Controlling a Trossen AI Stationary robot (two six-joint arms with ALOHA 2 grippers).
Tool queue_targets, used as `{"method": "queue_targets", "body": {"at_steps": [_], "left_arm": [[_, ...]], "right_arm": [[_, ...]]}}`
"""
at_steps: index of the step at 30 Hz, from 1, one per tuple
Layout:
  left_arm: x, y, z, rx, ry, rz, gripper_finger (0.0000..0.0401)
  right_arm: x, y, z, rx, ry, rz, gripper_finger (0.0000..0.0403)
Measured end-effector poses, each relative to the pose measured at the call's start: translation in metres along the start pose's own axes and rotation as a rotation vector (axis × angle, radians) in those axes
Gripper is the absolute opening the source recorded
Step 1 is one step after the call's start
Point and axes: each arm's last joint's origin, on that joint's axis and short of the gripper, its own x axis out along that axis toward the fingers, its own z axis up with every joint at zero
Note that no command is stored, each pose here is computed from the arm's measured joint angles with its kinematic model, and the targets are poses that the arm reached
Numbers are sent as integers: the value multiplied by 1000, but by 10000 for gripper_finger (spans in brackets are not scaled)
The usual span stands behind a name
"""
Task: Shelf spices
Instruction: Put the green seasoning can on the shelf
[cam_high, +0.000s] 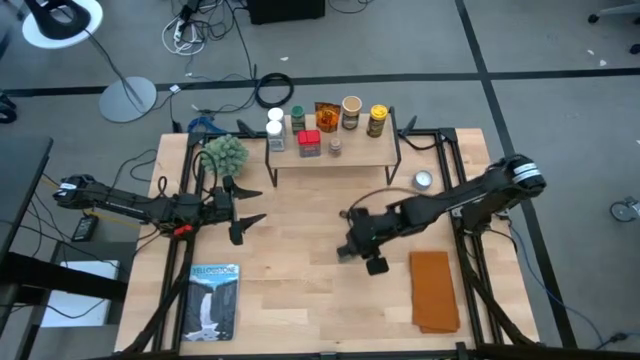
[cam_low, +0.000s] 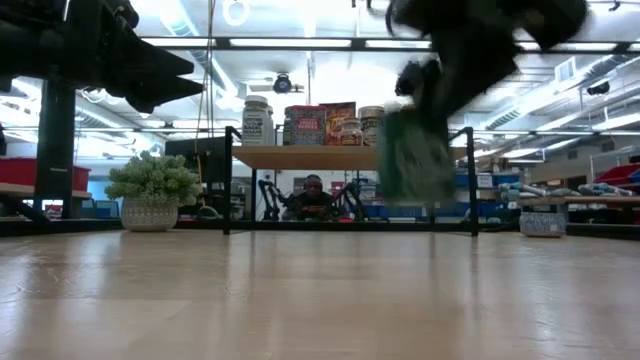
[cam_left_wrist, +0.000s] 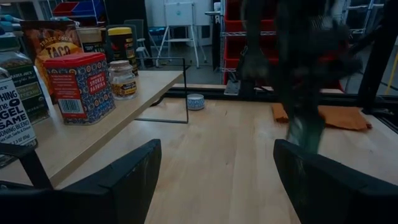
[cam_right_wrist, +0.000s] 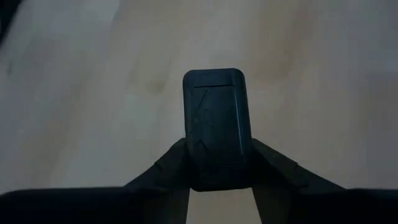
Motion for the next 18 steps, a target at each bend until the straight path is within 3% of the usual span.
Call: {"method": "queue_targets", "body": {"at_steps": [5, 11, 15, 18], "left_arm": [[0, 0, 0, -1, 0, 0, 317], [0, 0, 0, -1, -1, 0, 317], [0, 0, 1, -3, -11, 0, 317], [0, 0, 3, -6, -25, 0, 317]], "right_arm": [[-70, -15, 16, 36, -123, -160, 130], [-156, -35, -1, 192, -240, -395, 130], [-186, -57, -13, 288, -296, -496, 130], [-189, -77, -18, 319, -273, -554, 130]]}}
